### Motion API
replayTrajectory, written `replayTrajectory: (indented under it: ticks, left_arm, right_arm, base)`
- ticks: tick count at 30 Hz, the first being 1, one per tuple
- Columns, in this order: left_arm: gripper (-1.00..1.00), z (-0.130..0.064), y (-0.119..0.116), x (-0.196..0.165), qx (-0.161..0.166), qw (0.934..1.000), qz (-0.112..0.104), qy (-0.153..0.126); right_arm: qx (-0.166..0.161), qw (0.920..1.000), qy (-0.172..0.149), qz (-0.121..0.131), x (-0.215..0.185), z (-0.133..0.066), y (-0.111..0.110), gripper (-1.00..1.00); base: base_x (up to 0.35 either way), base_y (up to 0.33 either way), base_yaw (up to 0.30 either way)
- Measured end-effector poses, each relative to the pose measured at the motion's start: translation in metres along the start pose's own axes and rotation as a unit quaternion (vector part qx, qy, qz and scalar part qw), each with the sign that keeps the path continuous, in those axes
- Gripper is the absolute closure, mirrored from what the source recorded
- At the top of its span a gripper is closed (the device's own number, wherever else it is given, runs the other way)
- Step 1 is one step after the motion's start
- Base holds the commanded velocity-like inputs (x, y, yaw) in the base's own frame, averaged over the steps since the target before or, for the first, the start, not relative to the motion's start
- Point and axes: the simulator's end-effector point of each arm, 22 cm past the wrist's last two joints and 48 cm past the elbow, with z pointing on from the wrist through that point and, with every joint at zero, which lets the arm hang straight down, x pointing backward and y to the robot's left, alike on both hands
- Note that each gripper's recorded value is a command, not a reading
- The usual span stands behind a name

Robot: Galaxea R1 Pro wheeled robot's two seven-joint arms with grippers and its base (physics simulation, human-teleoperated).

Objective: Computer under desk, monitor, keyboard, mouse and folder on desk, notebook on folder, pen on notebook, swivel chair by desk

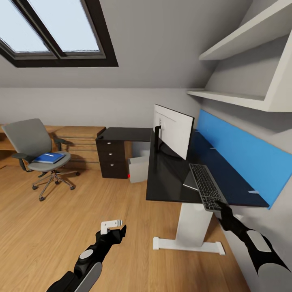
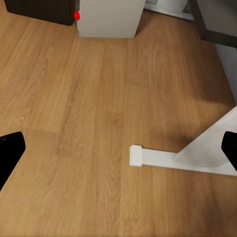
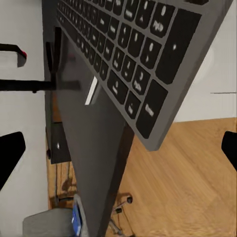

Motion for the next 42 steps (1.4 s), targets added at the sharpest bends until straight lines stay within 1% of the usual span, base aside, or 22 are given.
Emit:
replayTrajectory:
  ticks: [5,14,15,19,20,30,40,42]
  left_arm:
    - [-1.0,0.004,0.002,0.007,0.0,1.0,0.0,0.0]
    - [-1.0,0.012,0.005,0.02,-0.001,1.0,0.0,0.0]
    - [-1.0,0.011,0.003,0.017,0.0,1.0,-0.003,-0.002]
    - [-1.0,0.012,-0.011,0.016,0.011,0.9998,-0.013,-0.01]
    - [-1.0,0.013,-0.011,0.018,0.011,0.9998,-0.013,-0.01]
    - [-1.0,0.021,-0.017,0.034,0.016,0.9997,-0.019,-0.008]
    - [-1.0,0.03,-0.014,0.05,0.017,0.9996,-0.02,-0.008]
    - [-1.0,0.03,-0.014,0.051,0.017,0.9996,-0.02,-0.008]
  right_arm:
    - [-0.012,0.9998,0.001,0.018,-0.001,0.002,-0.002,-1.0]
    - [-0.015,0.9997,-0.008,0.017,-0.014,0.003,-0.014,-1.0]
    - [-0.026,0.9994,-0.009,0.022,-0.013,0.005,-0.006,-1.0]
    - [-0.039,0.9988,-0.003,0.029,0.001,0.01,-0.008,-1.0]
    - [-0.041,0.9987,-0.002,0.03,0.003,0.011,-0.009,-1.0]
    - [-0.028,0.9992,-0.007,0.029,-0.001,0.015,-0.033,-1.0]
    - [-0.026,0.9992,-0.008,0.028,-0.001,0.02,-0.051,-1.0]
    - [-0.026,0.9992,-0.008,0.028,-0.001,0.02,-0.052,-1.0]
  base:
    - [0.0,0.0,0.0]
    - [0.0,0.0,0.0]
    - [0.0,0.0,0.0]
    - [0.0,0.0,0.0]
    - [0.0,0.0,0.0]
    - [0.0,0.0,0.0]
    - [0.0,0.0,0.0]
    - [0.0,0.0,0.0]
